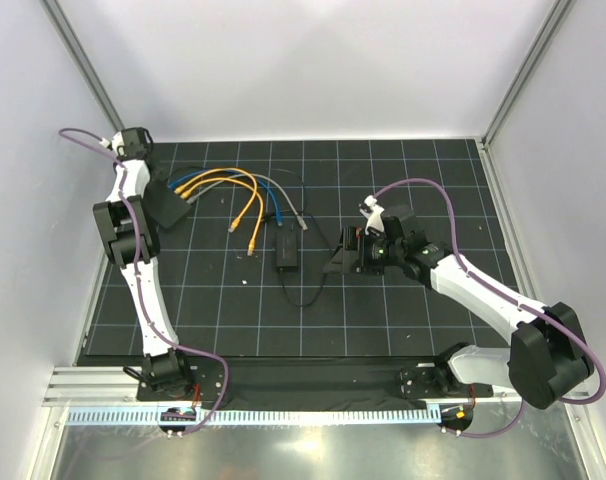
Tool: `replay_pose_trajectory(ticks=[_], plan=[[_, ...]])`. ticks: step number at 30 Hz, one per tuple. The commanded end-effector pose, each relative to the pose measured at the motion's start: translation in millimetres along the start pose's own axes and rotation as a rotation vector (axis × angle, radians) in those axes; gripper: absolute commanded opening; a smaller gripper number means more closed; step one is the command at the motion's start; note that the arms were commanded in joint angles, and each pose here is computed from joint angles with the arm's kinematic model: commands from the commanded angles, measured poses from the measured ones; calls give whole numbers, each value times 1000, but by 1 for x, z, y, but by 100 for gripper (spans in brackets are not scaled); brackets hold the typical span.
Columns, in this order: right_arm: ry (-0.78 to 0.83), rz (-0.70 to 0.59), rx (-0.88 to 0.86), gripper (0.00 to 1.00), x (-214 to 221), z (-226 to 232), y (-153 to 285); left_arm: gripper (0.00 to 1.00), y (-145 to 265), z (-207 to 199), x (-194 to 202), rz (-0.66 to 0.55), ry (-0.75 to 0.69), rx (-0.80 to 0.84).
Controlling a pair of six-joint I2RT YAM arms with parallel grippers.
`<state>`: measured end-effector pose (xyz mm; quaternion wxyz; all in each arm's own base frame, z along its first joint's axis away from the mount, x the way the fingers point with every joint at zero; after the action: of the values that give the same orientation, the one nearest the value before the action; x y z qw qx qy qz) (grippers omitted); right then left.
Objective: Pull the plug from the switch port
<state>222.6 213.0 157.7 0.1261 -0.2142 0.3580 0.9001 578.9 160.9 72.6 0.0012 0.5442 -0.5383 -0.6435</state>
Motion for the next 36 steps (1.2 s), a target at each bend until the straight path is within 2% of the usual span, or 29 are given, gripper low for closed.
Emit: replay_pose_trajectory(ticks=[1,14,22,23,26,30,33,35,36], plan=[[20,-55,-44,100,-16,14,3,55,-2,3,16,86,12,2],[14,-26,-16,100,-29,11,-12,49,27,10,52,250,11,60],[30,-123,-86,97,-65,52,-39,46,48,1,73,345,4,154],[18,-92,-79,96,-61,52,-55,46,52,1,70,340,4,153],[39,-108,-118,93,-73,76,-79,46,62,12,64,307,8,76],[49,-128,-90,92,-81,95,-121,52,104,23,22,145,20,-6],[82,-163,-83,93,-91,111,-140,55,129,26,13,114,38,-23],[110,-176,-26,100,-94,102,-166,59,154,25,4,73,49,-15],[131,-212,-35,100,-108,114,-170,60,163,25,2,66,60,-15]])
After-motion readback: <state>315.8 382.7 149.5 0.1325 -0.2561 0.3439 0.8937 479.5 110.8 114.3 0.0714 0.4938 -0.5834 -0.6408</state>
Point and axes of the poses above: each gripper's point midway between its finger pads, its own y axis back along the fingers, its own z axis along the line the jaws close on, x = y × z, the point moved 4 cm from there along y, back along the fingers, and after that the axes turned 1 degree about -y, right-handed, at the moved point
